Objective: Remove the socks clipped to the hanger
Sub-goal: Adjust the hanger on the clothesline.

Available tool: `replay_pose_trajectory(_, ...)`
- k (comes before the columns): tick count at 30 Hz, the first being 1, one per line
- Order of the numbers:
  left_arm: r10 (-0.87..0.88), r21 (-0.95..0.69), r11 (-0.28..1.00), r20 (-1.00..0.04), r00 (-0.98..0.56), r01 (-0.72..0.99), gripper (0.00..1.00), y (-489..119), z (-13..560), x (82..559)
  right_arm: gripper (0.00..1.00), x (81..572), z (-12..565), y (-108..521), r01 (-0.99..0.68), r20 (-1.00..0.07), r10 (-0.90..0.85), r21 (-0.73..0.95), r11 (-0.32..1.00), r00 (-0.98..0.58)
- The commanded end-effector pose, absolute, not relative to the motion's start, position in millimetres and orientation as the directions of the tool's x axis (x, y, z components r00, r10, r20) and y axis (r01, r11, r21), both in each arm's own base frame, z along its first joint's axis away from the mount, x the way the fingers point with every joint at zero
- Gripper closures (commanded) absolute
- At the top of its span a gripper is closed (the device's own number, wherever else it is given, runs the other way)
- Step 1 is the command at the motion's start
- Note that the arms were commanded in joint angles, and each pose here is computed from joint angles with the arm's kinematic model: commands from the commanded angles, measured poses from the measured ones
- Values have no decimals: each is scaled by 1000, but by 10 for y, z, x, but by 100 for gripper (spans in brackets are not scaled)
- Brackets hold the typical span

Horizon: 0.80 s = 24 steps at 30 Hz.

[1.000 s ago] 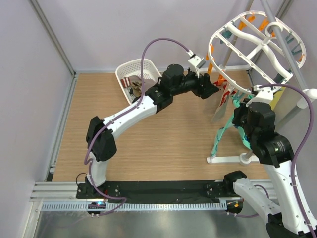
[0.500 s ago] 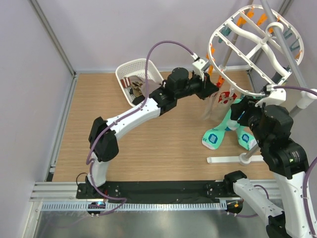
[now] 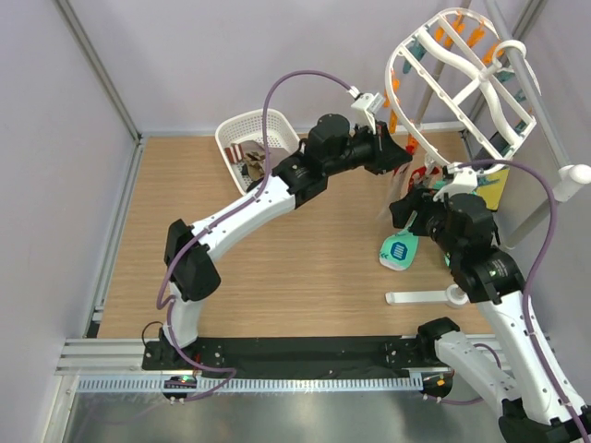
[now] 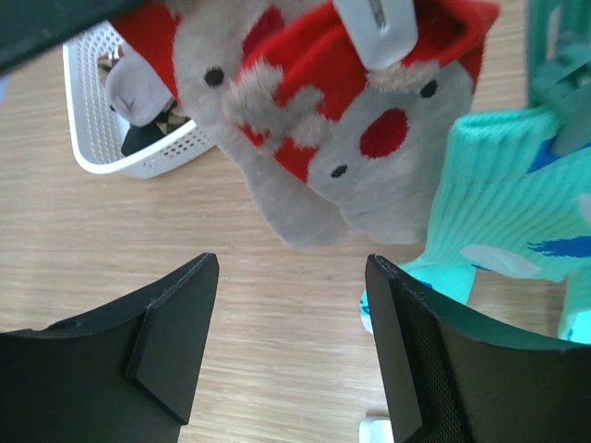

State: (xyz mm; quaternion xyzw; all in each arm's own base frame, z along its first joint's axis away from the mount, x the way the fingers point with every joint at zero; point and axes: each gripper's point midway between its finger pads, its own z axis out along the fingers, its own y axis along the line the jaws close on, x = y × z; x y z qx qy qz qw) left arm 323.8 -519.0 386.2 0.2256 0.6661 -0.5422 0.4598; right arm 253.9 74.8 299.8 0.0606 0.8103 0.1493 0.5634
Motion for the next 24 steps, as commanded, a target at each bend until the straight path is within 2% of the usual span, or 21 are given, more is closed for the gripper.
replay_pose_trajectory(1,-298,-566,321,-821,-487,759,95,-4985,4294,3234,28,2614,3217,881,-141,-914,319,361,922,-250)
replay_pose_trajectory(5,-314,-624,310,-780,-542,717,95,-5009,4239,3228,26,2657,3176,941,-163,-920,325,363,917,-220)
replay_pose_trajectory(12,-319,-629,325,-776,-544,706,95,-5007,4199,3269,28,2696,3240,1031,-167,-936,309,336,927,-168)
replay_pose_trajectory(16,-281,-583,360,-812,-511,728,87,-4981,4049,3282,31,2626,3360,820,-35,-919,341,354,935,-197)
replay_pose_trajectory(21,-289,-536,350,-842,-456,768,68,-4953,4036,3257,33,2551,3697,735,2,-911,365,372,928,-194)
replay_pose_trajectory(24,-281,-519,337,-852,-442,786,61,-4976,4019,3252,33,2562,3702,728,14,-911,357,362,932,-207)
